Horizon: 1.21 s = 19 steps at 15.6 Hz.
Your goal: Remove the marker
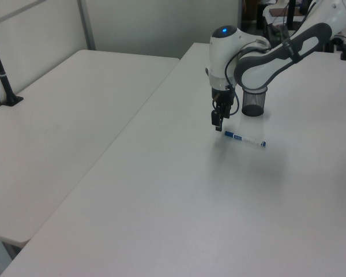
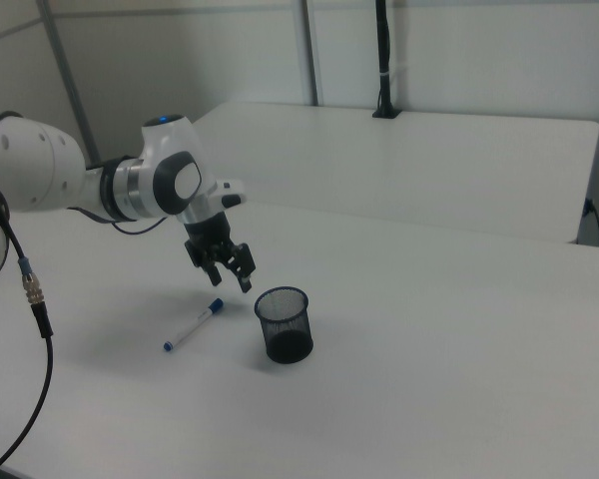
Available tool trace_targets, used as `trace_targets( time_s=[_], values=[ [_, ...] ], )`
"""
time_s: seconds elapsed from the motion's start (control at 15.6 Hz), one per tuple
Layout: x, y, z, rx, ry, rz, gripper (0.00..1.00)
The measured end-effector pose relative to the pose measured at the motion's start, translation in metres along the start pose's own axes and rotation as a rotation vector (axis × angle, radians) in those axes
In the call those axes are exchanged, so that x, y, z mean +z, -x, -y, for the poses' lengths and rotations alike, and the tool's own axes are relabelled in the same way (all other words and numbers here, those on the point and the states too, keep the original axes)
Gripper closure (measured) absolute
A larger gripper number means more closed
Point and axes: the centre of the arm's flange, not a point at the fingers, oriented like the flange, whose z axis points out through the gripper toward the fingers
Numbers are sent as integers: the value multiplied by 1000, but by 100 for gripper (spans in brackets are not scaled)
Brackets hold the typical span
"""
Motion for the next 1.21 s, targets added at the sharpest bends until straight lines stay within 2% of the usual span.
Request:
trace_targets(
  time_s=[0.13, 0.38, 0.7, 0.83, 1.02, 1.21],
  values=[
    [-26, -2, -4, 15, -2, -37, 0],
    [-89, 5, -28, 58, 19, -52, 0],
    [-192, 39, -78, 149, 28, -61, 0],
    [-219, 57, -95, 189, -4, -31, 0],
    [-249, 82, -114, 174, -65, 22, 0],
    [-271, 95, -131, 177, -127, 9, 0]
  ],
)
